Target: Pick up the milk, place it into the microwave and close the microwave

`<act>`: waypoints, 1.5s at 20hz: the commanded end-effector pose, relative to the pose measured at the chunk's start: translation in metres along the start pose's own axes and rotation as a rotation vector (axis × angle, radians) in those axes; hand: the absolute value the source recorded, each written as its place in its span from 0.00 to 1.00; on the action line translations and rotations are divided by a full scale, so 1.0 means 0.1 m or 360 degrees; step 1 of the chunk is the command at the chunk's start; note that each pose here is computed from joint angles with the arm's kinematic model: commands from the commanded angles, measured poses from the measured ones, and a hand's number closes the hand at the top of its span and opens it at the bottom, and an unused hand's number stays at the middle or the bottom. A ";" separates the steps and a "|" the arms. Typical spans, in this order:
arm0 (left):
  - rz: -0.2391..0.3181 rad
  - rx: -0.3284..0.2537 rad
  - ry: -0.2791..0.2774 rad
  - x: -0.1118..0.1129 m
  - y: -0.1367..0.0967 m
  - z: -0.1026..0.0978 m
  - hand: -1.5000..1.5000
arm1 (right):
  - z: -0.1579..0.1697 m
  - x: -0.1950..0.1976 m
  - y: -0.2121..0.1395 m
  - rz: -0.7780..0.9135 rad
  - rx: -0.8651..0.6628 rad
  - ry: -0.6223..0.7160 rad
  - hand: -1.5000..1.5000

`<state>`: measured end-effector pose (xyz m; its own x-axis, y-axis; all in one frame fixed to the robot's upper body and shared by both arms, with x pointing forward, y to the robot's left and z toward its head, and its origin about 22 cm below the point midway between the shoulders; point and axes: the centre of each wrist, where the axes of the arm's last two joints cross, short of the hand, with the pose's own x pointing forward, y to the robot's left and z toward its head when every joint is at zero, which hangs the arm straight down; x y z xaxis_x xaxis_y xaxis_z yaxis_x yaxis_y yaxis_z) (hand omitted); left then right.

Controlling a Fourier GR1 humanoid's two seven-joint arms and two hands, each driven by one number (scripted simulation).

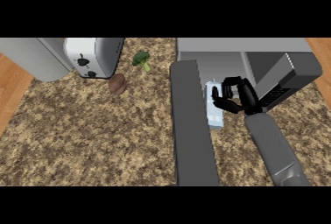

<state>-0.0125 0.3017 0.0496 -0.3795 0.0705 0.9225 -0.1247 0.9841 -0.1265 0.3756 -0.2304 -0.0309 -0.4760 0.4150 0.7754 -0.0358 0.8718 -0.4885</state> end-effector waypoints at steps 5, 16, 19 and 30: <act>-0.0023 -0.0036 0.0033 -0.10 0.08 -0.09 0.00 | -0.63 0.19 -0.25 0.0067 0.0019 0.0126 1.00; 0.0034 -0.0090 0.0042 -0.22 0.23 -0.24 0.00 | -0.82 0.24 -0.23 0.0363 -0.0356 0.0373 1.00; 0.0022 -0.0111 0.0037 -0.30 0.21 -0.27 0.00 | -0.72 0.18 -0.15 0.0382 -0.0508 0.0419 1.00; -0.0022 -0.0221 0.0035 -0.39 0.21 -0.50 0.00 | -0.72 0.14 -0.31 0.0527 -0.0370 0.0373 0.00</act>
<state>0.0390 0.3273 0.0285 -0.3635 0.0677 0.9291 -0.0235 0.9964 -0.0818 0.4330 -0.2314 0.0231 -0.2109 0.7064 0.6757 0.3361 0.7015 -0.6285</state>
